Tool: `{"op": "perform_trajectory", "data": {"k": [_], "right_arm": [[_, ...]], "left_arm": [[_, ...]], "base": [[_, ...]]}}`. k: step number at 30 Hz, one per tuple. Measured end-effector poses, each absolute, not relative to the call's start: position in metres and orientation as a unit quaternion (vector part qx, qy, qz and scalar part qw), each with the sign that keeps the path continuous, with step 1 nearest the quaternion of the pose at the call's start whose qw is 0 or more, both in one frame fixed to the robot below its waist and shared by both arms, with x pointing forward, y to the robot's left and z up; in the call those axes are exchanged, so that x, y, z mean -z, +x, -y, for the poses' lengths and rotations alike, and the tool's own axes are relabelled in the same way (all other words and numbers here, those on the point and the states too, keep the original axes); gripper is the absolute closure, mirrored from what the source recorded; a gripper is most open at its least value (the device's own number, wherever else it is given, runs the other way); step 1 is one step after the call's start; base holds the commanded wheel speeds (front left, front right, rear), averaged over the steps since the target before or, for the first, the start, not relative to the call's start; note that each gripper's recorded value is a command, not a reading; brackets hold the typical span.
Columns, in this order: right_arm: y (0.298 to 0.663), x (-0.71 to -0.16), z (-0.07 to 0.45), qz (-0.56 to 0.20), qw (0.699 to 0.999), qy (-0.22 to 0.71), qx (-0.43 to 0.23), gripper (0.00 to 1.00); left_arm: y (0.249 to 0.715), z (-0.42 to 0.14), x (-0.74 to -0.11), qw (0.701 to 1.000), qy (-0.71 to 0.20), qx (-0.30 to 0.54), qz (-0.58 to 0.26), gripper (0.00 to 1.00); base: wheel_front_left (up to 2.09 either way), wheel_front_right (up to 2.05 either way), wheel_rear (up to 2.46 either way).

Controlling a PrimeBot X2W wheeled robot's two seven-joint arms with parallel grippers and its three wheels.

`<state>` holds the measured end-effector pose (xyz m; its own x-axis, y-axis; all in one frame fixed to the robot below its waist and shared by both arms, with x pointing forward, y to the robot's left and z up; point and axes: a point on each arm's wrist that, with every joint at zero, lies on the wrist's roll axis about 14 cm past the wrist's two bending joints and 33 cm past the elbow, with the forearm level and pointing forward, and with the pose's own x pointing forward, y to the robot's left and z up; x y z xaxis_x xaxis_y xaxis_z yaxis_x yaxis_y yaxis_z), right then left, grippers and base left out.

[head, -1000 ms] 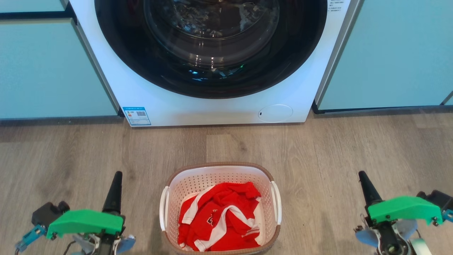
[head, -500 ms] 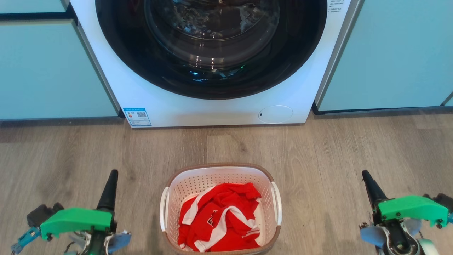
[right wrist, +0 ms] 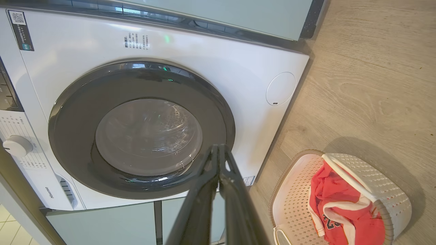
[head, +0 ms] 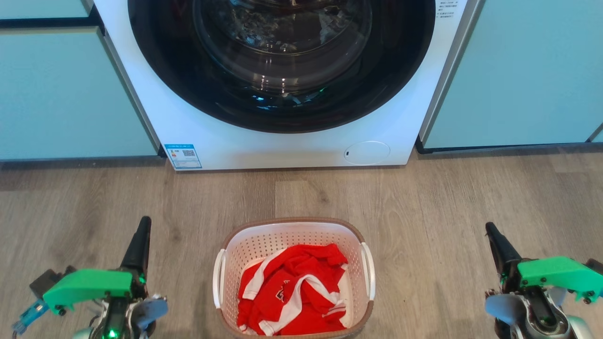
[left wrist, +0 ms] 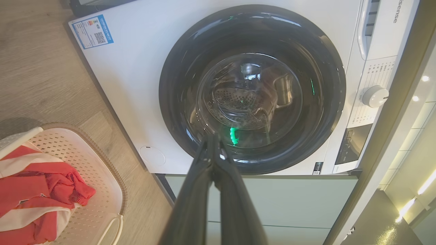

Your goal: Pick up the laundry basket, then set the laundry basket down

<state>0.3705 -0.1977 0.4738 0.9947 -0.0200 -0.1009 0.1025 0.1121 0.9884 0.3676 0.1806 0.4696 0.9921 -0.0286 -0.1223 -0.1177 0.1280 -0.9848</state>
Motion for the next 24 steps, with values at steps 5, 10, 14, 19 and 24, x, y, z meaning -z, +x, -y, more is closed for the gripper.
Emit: {"op": "perform_trajectory", "data": {"k": [5,10,14,19,24], "right_arm": [[0.37,-0.4732,0.1998,-0.03,0.728,0.683,0.043,1.0],[0.3706,-0.4747,0.2029,-0.026,0.711,0.701,0.042,1.0],[0.3741,-0.4791,0.2044,-0.02,0.703,0.71,0.039,1.0],[0.3747,-0.4798,0.2045,-0.019,0.703,0.71,0.038,1.0],[0.3747,-0.4798,0.2049,-0.019,0.703,0.71,0.038,1.0]], "left_arm": [[0.3686,-0.1807,-0.4703,0.731,-0.68,-0.028,-0.056,1.0],[0.3691,-0.1829,-0.4702,0.711,-0.7,-0.028,-0.053,1.0],[0.3733,-0.1867,-0.4755,0.702,-0.711,-0.026,-0.044,1.0],[0.3733,-0.1869,-0.4755,0.702,-0.711,-0.026,-0.043,1.0],[0.3733,-0.1871,-0.4755,0.702,-0.711,-0.026,-0.043,1.0]], "base": [[0.0,0.0,0.0],[0.0,0.0,0.0],[0.0,0.0,0.0],[0.0,0.0,0.0],[0.0,0.0,0.0]]}}
